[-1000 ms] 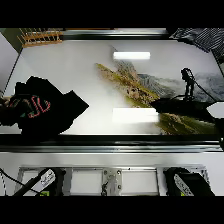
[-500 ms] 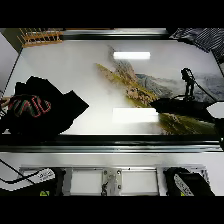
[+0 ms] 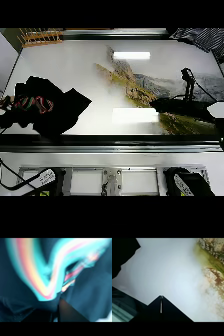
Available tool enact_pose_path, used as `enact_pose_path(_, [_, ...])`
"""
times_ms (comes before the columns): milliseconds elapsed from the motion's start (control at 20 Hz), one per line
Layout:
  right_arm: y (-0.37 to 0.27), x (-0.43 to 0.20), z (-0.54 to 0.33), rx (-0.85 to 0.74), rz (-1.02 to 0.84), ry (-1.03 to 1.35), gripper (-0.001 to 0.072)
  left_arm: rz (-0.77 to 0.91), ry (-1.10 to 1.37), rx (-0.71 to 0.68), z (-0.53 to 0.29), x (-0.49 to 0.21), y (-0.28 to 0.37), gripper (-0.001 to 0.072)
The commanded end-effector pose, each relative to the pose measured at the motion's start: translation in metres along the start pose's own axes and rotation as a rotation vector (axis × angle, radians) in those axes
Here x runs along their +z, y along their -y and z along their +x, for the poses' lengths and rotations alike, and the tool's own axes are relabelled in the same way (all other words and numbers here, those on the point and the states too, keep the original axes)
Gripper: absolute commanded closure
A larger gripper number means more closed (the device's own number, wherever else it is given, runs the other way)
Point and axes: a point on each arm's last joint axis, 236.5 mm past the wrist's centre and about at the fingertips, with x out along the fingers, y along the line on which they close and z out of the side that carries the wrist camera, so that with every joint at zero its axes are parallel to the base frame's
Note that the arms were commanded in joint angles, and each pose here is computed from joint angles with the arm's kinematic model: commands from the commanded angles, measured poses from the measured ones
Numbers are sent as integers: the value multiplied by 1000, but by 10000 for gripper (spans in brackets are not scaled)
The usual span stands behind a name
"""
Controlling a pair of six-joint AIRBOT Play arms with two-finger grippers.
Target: Fold the clothes and pants, and hang the long-sleeved shirts on hangers.
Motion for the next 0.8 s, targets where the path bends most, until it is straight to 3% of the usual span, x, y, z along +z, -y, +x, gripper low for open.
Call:
enact_pose_path(0, [-27, 6, -2, 116, 86, 22, 690, 216, -53, -206, -20, -54, 122, 701])
enact_pose_path(150, [-20, 14, -8, 93, -20, 47, 690, 400, -108, -410, -42, -142, 235, 701])
enact_pose_path(350, [17, 33, -28, 9, 22, 128, 691, 572, -88, -641, -67, -259, 336, 701])
enact_pose_path(600, [51, 36, -48, -64, 77, 154, 693, 735, -220, -706, -61, -355, 388, 696])
enact_pose_path(650, [62, 35, -51, -97, 80, 154, 694, 770, -238, -706, -59, -362, 396, 430])
enact_pose_path(700, [73, 34, -56, -134, 83, 153, 693, 777, -243, -703, -56, -358, 403, 86])
enact_pose_path(750, [82, 33, -61, -159, 91, 158, 692, 761, -242, -693, -55, -344, 408, 29])
